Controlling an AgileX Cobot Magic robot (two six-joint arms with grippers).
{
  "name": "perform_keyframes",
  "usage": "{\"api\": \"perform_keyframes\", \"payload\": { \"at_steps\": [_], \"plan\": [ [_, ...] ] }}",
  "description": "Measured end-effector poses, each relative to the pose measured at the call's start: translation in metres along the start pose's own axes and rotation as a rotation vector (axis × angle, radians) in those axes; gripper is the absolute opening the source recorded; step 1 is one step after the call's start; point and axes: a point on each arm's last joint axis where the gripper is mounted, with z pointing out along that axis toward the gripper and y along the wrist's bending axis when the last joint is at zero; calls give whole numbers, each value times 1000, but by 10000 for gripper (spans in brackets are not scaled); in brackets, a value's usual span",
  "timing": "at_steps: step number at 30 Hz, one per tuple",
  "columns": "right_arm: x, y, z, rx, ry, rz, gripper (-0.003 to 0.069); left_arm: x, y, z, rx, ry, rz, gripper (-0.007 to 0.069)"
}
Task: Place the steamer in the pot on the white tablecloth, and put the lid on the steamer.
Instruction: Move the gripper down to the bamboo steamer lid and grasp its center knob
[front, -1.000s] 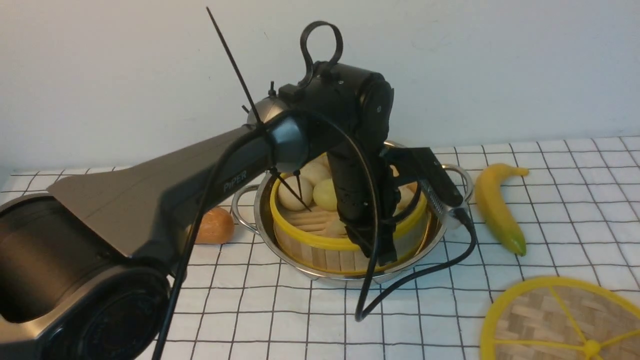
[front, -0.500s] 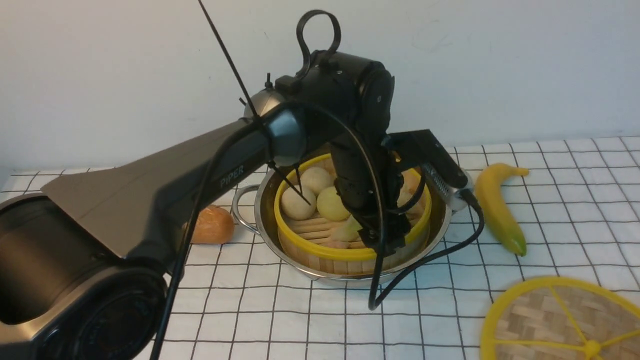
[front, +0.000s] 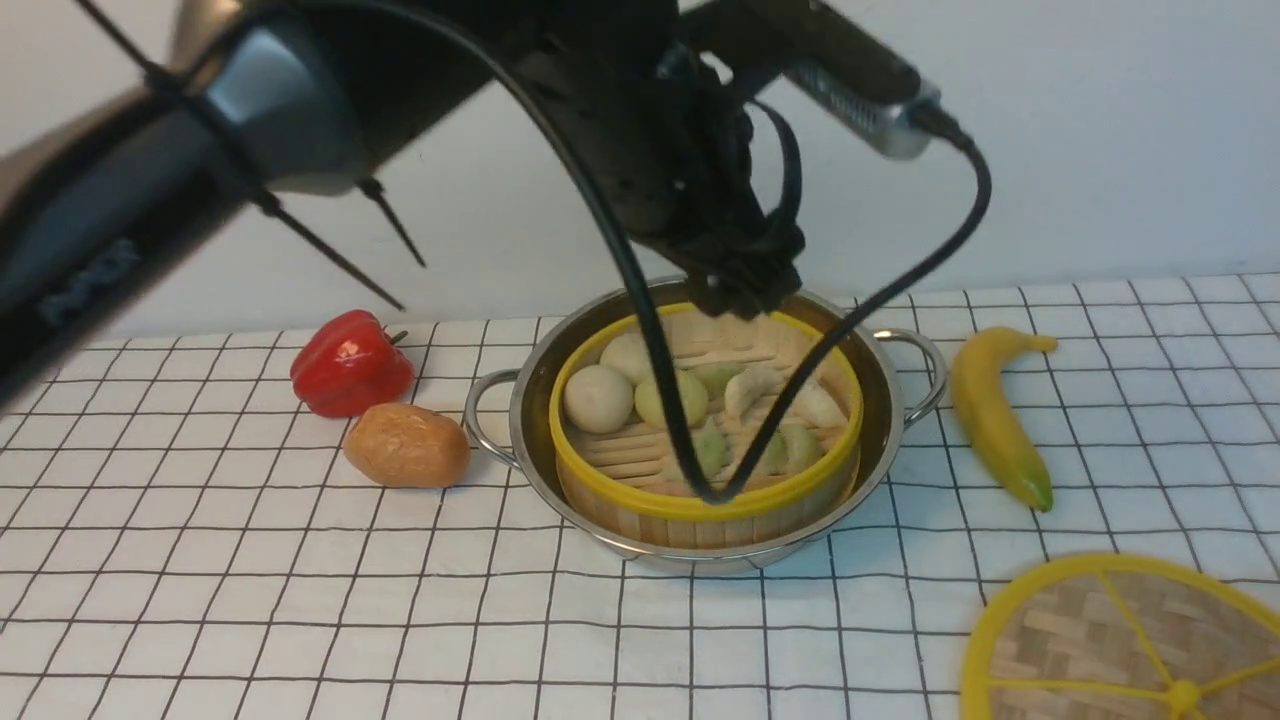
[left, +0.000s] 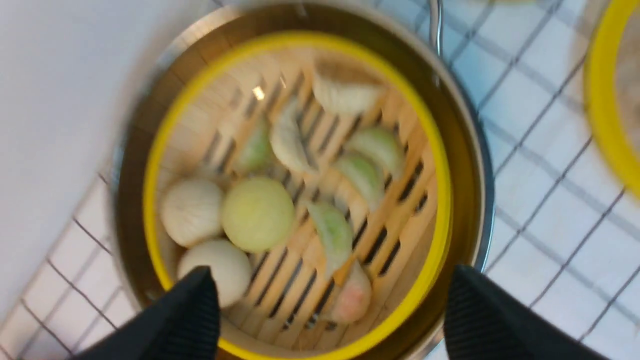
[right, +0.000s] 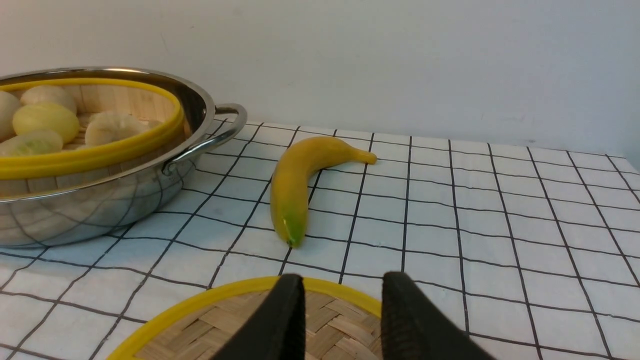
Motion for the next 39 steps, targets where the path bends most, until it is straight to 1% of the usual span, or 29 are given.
{"api": "perform_keyframes", "payload": {
  "at_steps": [3, 5, 6, 9, 11, 14, 15, 17, 20, 22, 23, 24, 25, 26, 28, 29, 30, 31, 33, 34, 36, 39],
  "plan": [
    [0, 0, 0, 0, 0, 0, 243, -2, 2, -19, -20, -60, -8, 470],
    [0, 0, 0, 0, 0, 0, 243, -3, 3, -28, -31, -94, -9, 420],
    [0, 0, 0, 0, 0, 0, 243, -3, 3, -29, -32, -96, -9, 416],
    [0, 0, 0, 0, 0, 0, 243, -4, 4, -32, -44, -119, 7, 350],
    [0, 0, 0, 0, 0, 0, 243, -4, 5, -32, -49, -117, 12, 324],
    [0, 0, 0, 0, 0, 0, 243, 4, 15, -41, -96, -126, -24, 257],
    [0, 0, 0, 0, 0, 0, 243, 5, 15, -45, -100, -136, -28, 253],
    [0, 0, 0, 0, 0, 0, 243, 18, 21, -71, -145, -214, -73, 216],
    [0, 0, 0, 0, 0, 0, 243, 50, 29, -120, -209, -394, -171, 185],
    [0, 0, 0, 0, 0, 0, 243, 78, 35, -143, -250, -478, -255, 179],
    [0, 0, 0, 0, 0, 0, 243, 99, 37, -150, -264, -518, -330, 176],
    [0, 0, 0, 0, 0, 0, 243, 108, 40, -152, -262, -523, -346, 176],
    [0, 0, 0, 0, 0, 0, 243, 129, 40, -159, -298, -547, -426, 176],
    [0, 0, 0, 0, 0, 0, 243, 156, 42, -158, -306, -532, -511, 176],
    [0, 0, 0, 0, 0, 0, 243, 203, 32, -143, -326, -475, -655, 176],
    [0, 0, 0, 0, 0, 0, 243, 206, 29, -142, -320, -470, -656, 176],
    [0, 0, 0, 0, 0, 0, 243, 240, 15, -138, -358, -444, -699, 178],
    [0, 0, 0, 0, 0, 0, 243, 249, 11, -128, -362, -416, -716, 179],
    [0, 0, 0, 0, 0, 0, 243, 290, -19, -114, -412, -391, -707, 185],
    [0, 0, 0, 0, 0, 0, 243, 303, -29, -104, -420, -378, -710, 189],
    [0, 0, 0, 0, 0, 0, 243, 314, -39, -97, -430, -382, -706, 191],
    [0, 0, 0, 0, 0, 0, 243, 343, -67, -74, -460, -423, -677, 196]
  ]
}}
